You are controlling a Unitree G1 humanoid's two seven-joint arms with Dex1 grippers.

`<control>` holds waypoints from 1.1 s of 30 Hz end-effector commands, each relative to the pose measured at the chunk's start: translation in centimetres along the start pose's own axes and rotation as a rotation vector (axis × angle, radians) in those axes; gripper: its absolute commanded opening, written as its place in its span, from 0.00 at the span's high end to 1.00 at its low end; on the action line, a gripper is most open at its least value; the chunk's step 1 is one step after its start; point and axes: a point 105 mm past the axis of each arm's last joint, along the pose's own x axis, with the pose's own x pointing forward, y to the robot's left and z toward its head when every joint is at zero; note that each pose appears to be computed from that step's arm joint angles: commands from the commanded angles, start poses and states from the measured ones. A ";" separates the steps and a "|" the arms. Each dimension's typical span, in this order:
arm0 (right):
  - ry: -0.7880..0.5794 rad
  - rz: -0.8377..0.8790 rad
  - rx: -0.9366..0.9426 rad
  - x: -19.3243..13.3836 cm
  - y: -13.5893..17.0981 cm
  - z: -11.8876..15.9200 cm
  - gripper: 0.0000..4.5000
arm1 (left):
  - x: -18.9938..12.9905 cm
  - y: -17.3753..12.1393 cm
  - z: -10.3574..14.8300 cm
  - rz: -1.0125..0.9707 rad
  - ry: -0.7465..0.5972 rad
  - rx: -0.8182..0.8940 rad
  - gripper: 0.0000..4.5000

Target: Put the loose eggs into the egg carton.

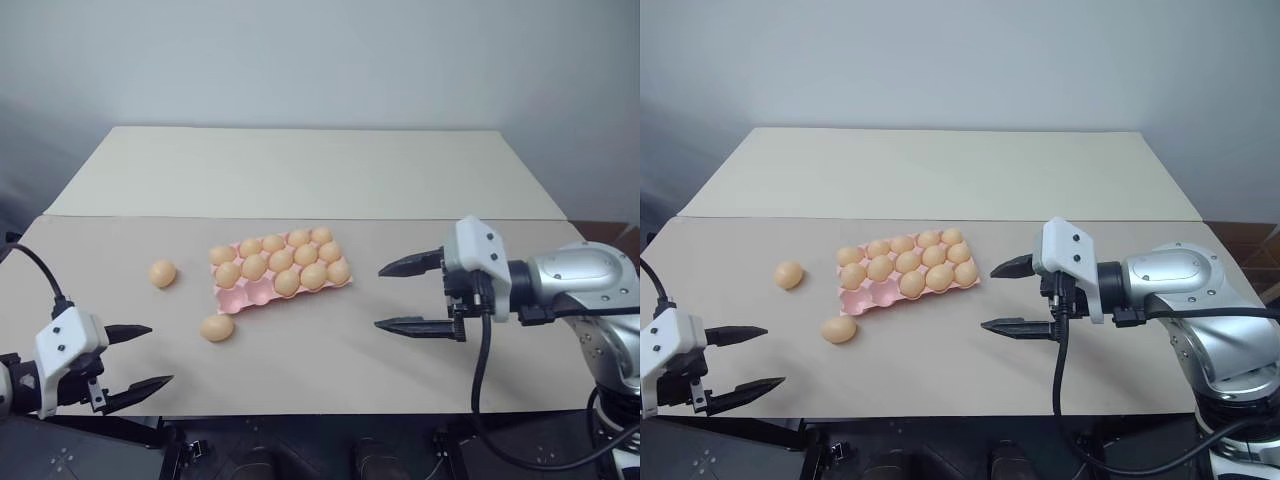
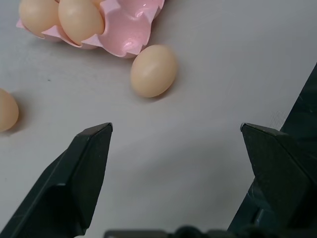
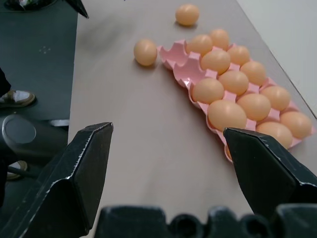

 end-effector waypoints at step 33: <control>0.012 -0.168 -0.037 0.5 -0.7 -0.1 0.07 | 9.1 1.2 -0.4 0.047 -0.203 -0.109 0.00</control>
